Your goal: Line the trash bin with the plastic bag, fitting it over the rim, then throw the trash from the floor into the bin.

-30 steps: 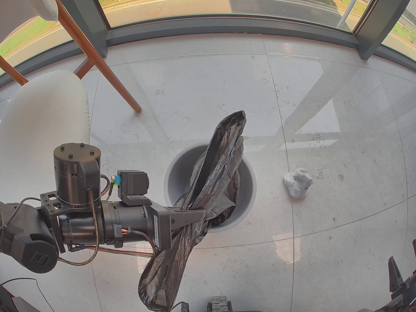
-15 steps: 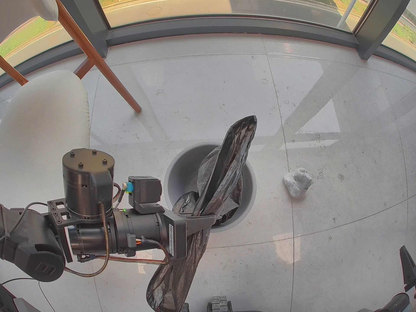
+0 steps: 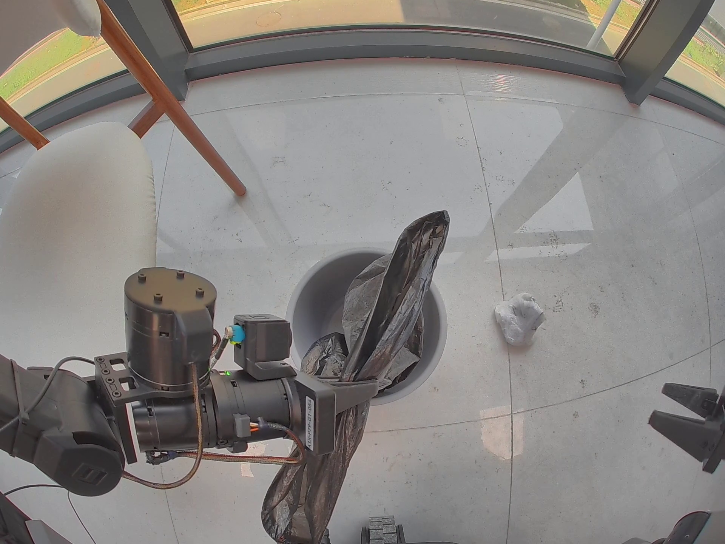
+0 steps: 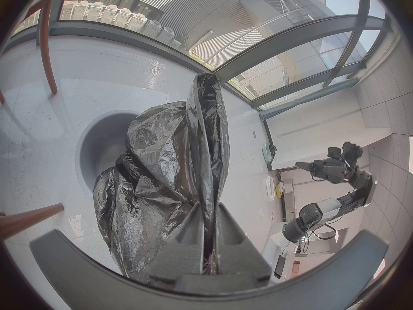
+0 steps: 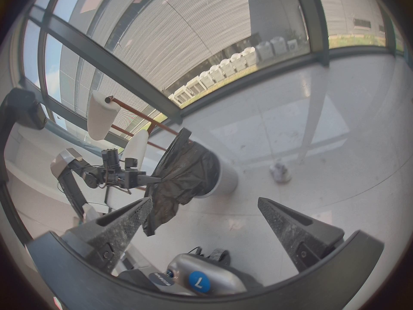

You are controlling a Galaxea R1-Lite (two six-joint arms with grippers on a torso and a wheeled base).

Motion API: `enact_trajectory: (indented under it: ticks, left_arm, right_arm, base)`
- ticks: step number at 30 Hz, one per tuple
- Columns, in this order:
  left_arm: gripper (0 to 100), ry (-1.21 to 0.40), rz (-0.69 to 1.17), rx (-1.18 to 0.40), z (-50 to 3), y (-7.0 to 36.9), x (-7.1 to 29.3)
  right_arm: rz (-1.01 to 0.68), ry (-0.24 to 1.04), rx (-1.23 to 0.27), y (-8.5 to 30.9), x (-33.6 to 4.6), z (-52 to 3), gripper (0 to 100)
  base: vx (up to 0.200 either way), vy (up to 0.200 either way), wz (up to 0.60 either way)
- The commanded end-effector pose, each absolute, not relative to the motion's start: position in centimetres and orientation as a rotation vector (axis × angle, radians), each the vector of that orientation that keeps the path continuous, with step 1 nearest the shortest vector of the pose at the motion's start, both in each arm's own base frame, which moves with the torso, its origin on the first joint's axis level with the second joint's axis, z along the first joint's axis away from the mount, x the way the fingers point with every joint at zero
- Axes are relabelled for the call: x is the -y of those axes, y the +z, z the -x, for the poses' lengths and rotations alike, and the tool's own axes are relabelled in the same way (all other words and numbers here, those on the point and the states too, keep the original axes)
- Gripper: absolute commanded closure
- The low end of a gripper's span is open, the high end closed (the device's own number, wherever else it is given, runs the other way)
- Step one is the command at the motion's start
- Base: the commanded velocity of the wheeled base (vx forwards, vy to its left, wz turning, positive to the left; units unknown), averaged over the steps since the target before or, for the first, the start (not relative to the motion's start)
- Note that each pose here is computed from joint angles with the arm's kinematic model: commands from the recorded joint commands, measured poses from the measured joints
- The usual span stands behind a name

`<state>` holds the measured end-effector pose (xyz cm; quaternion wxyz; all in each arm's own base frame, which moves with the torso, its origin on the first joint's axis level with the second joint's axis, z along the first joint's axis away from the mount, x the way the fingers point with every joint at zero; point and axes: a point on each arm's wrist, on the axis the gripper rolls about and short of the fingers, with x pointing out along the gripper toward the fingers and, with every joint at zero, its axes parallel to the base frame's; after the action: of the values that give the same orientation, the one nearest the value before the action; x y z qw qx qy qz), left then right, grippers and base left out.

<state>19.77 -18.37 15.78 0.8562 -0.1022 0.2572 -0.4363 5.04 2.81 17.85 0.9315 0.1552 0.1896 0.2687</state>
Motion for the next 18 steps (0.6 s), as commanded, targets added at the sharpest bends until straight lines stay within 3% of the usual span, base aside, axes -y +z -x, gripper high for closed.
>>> enact_trajectory:
  ticks: [1,18]
  left_arm:
    - [100,-0.9,0.21,-0.541,-19.8,15.6,18.4]
    - [100,-0.862,0.128,-0.531,-19.9,14.8,18.9]
  right_arm:
    - [-0.336,0.636,-0.585,19.3,-6.1,-10.2,0]
    - [-0.265,0.793,-0.717,21.0,-14.1,-15.8,0]
  base:
    - [0.0,0.0,0.0]
    - [0.0,0.0,0.0]
